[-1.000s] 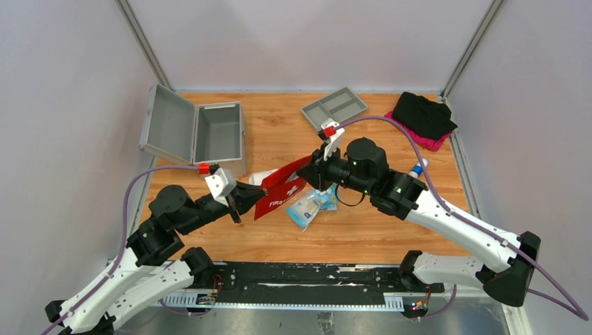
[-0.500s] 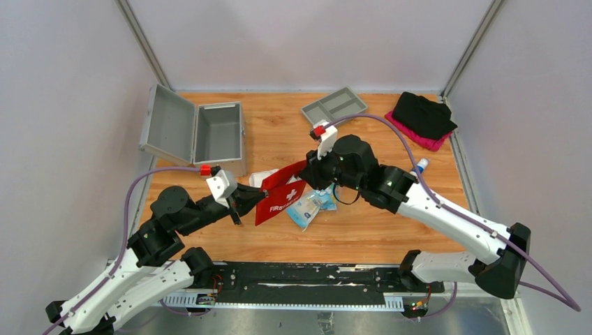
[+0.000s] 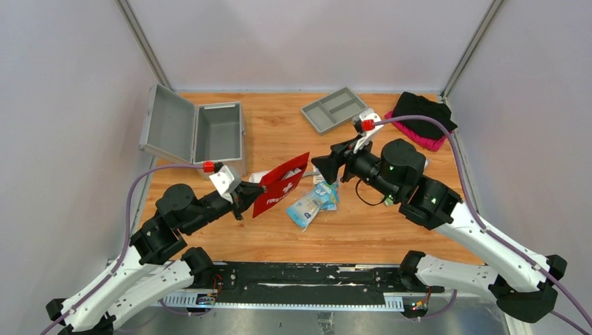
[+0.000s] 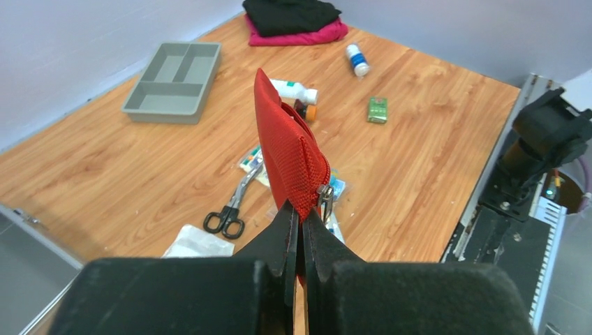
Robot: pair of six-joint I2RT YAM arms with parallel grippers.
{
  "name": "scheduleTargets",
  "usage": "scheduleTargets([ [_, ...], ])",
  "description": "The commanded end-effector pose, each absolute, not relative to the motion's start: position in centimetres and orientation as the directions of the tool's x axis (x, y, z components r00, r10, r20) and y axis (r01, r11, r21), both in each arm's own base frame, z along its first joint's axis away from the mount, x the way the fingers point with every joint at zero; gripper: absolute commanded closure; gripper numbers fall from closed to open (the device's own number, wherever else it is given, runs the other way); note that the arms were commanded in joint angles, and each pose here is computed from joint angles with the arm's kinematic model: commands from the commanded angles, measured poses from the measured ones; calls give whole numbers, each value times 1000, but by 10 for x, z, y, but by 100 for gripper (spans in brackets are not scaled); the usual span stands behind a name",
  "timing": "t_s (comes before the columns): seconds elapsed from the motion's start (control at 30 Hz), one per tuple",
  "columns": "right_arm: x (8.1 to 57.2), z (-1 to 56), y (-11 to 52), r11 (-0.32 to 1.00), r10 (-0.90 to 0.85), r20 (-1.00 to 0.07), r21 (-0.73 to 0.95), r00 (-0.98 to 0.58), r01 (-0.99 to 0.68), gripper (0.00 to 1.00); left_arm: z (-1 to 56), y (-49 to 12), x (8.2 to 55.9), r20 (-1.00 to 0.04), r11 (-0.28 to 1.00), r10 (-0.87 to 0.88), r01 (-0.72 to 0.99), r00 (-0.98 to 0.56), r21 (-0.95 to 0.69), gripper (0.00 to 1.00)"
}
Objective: Organize the medicine kit
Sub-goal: Adjust the medical item in the medicine pouch, then zip the medicine pouch.
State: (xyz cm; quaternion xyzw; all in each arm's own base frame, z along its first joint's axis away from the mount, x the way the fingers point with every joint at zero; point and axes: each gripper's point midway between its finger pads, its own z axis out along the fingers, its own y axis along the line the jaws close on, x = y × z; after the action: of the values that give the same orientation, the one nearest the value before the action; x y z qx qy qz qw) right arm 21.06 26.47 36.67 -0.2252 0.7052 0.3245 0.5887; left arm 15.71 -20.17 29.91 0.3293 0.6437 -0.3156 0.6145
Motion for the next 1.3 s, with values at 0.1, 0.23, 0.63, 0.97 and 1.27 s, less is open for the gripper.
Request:
scheduleTargets([
  [0.1, 215, 349, 257, 697, 109, -947, 290, -302, -656, 19, 292, -191, 177, -996, 677, 68, 736, -49, 10, 100],
  [0.23, 202, 348, 287, 573, 126, -914, 384, -385, -724, 23, 293, -188, 186, -995, 711, 77, 703, -59, 14, 100],
  [0.63, 167, 349, 362, 116, 189, -851, 515, -490, -849, 30, 295, -187, 207, -941, 708, 324, 685, -96, 174, 100],
  [0.97, 181, 329, 371, 104, 263, -860, 476, -438, -873, 34, 291, -198, 216, -883, 688, 427, 704, -196, 177, 100],
  [1.27, 198, 316, 382, 113, 318, -787, 586, -529, -803, 42, 301, -205, 211, -894, 666, 407, 731, -190, 148, 100],
])
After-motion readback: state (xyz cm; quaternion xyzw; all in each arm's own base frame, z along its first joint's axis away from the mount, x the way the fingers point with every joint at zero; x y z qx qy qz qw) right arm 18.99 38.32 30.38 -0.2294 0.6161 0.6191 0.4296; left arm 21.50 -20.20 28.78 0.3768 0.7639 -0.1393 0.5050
